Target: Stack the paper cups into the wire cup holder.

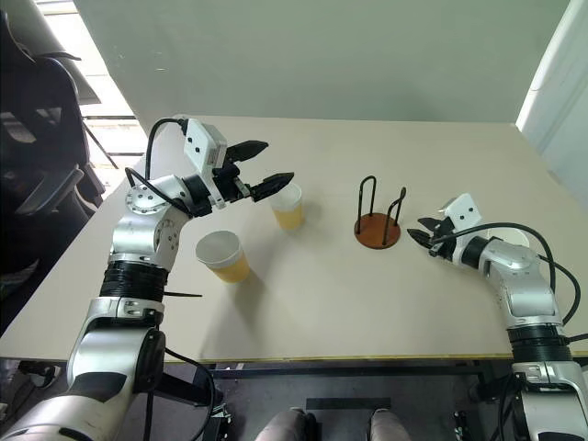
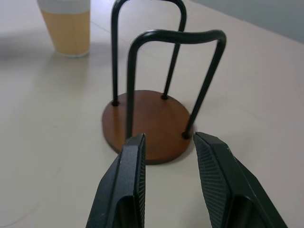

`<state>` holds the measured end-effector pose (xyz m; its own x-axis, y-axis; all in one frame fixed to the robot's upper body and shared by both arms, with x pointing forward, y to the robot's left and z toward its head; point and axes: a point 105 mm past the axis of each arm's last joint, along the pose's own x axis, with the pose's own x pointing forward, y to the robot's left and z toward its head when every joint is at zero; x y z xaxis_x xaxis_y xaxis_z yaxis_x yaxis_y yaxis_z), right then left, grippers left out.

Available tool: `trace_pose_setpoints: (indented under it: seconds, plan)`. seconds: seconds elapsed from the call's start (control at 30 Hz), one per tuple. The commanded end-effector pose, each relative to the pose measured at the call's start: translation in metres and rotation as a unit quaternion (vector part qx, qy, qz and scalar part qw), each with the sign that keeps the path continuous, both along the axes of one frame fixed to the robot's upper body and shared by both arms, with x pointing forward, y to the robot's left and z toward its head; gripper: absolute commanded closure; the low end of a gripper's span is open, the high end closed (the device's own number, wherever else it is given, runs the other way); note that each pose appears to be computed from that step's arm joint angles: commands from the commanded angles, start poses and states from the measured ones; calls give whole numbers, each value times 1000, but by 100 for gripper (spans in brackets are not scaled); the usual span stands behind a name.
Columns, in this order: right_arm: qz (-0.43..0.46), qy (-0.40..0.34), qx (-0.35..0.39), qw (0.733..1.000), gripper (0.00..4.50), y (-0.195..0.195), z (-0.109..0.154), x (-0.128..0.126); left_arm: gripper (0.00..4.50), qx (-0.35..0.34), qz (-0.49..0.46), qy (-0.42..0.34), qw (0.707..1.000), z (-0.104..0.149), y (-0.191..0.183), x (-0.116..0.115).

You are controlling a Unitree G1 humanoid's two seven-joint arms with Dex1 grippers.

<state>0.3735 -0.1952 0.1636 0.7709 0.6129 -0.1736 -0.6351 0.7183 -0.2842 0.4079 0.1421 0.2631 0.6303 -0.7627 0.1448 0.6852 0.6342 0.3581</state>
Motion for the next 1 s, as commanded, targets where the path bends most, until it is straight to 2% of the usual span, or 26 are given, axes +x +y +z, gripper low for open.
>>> trace_pose_setpoints:
  seconds: [0.03, 0.17, 0.5, 1.0]
  plan:
    - [12, -27, 11, 1000, 293, 7, 17, -2, 2, 13, -6, -28, 1000, 12, -1, -3]
    - [12, -32, 15, 999, 293, 17, 15, 4, 2, 33, -3, -23, 999, 5, 1, -2]
    - [31, -43, 34, 998, 293, 46, 15, 15, 2, 35, 6, -29, 999, 12, 9, -3]
    - [38, -56, 30, 997, 293, 66, 9, 25, 2, 33, 14, -32, 999, 15, 12, -2]
